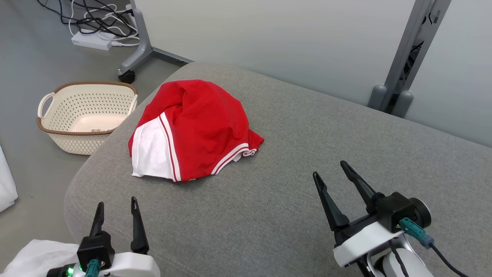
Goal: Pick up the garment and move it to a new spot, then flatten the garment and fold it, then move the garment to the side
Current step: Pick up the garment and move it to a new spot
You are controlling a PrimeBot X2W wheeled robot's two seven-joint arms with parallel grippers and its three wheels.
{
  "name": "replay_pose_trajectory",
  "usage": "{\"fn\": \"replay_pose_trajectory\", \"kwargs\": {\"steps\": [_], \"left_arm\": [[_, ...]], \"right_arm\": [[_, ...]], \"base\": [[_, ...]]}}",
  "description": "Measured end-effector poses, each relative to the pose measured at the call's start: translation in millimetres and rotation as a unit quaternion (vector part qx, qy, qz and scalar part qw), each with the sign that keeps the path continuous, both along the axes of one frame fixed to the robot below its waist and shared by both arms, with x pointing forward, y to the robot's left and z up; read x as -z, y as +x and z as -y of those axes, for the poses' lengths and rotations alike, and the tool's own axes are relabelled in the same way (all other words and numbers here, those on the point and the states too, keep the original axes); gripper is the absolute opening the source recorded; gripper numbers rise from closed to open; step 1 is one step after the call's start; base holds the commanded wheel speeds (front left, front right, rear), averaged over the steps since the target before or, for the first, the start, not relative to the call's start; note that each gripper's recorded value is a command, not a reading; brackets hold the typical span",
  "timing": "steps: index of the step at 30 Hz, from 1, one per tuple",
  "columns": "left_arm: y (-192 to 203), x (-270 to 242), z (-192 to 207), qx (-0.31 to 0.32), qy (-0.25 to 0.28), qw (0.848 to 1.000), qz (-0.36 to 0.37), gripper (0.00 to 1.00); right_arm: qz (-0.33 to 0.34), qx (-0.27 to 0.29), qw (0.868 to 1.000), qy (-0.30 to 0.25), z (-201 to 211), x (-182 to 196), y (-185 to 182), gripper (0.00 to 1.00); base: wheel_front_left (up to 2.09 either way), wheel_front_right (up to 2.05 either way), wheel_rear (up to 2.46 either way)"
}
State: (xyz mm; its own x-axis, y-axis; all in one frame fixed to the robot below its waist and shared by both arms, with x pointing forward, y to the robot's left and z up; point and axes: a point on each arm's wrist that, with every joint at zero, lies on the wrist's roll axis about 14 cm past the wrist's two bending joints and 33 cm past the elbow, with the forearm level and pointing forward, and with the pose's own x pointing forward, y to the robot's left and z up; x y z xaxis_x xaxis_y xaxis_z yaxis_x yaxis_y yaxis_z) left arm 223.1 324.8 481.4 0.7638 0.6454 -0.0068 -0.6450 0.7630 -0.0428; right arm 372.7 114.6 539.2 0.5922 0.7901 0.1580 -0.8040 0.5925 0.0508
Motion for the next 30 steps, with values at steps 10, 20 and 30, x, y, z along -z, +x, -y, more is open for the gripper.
{"fn": "replay_pose_trajectory", "kwargs": {"steps": [10,20,30], "left_arm": [[1,1,1,0.004,-0.010,1.000,0.007,1.00],[23,-9,2,0.055,-0.003,0.998,0.020,1.00],[94,-36,-44,0.058,-0.013,0.997,0.042,1.00]], "right_arm": [[0.001,0.019,1.000,0.000,12,-1,3,1.00],[-0.019,0.068,0.997,0.007,39,8,16,1.00],[-0.010,0.075,0.997,-0.007,54,23,48,1.00]], "base": [[0.00,0.00,0.00],[0.00,0.00,0.00],[0.00,0.00,0.00]]}}
